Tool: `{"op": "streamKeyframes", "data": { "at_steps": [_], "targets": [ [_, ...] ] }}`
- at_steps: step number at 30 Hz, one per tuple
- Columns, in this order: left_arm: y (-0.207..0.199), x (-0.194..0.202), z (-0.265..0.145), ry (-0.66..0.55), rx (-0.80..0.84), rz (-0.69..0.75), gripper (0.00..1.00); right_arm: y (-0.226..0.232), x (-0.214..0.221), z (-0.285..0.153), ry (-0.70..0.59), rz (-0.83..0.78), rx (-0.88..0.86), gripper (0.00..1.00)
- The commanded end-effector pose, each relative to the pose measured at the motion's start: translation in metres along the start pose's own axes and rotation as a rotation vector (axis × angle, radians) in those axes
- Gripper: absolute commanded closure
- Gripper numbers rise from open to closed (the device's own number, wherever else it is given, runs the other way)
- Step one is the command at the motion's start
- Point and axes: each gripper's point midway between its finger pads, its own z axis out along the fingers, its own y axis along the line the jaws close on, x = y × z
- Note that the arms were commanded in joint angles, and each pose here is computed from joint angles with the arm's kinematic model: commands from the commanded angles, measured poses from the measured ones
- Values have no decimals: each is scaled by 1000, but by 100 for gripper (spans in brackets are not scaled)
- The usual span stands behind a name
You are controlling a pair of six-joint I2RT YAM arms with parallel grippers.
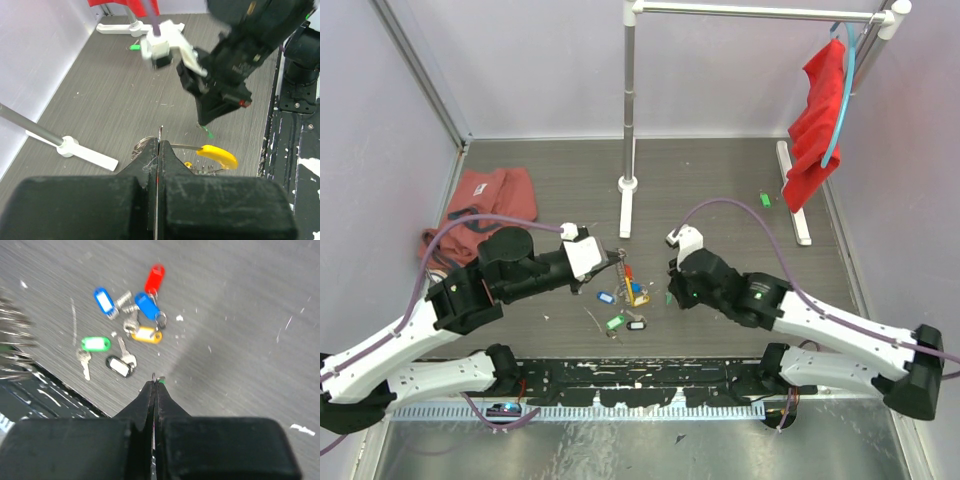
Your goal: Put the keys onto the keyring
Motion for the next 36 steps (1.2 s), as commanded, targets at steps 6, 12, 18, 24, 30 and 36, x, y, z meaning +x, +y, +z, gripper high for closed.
{"op": "streamKeyframes", "data": {
  "at_steps": [6,12,18,24,30,36],
  "targets": [
    [5,-15,-7,-67,-25,-2,100,3,-80,-51,-300,-117,-49,99],
    [4,-18,-6,-77,-15,-10,100,13,-92,-76,-256,-138,-92,99],
    [-1,-32,-3,-107,30,-17,100,51,-102,-101,-319,-299,-332,99],
    [-1,-54,1,-135,62,4,100,77,-123,-131,-422,-383,-483,99],
    [-4,-60,9,-117,81,75,100,81,-130,-151,-511,-376,-530,99],
    [2,-63,15,-126,32,86,100,68,-137,-158,-594,-306,-480,99]
  ]
}}
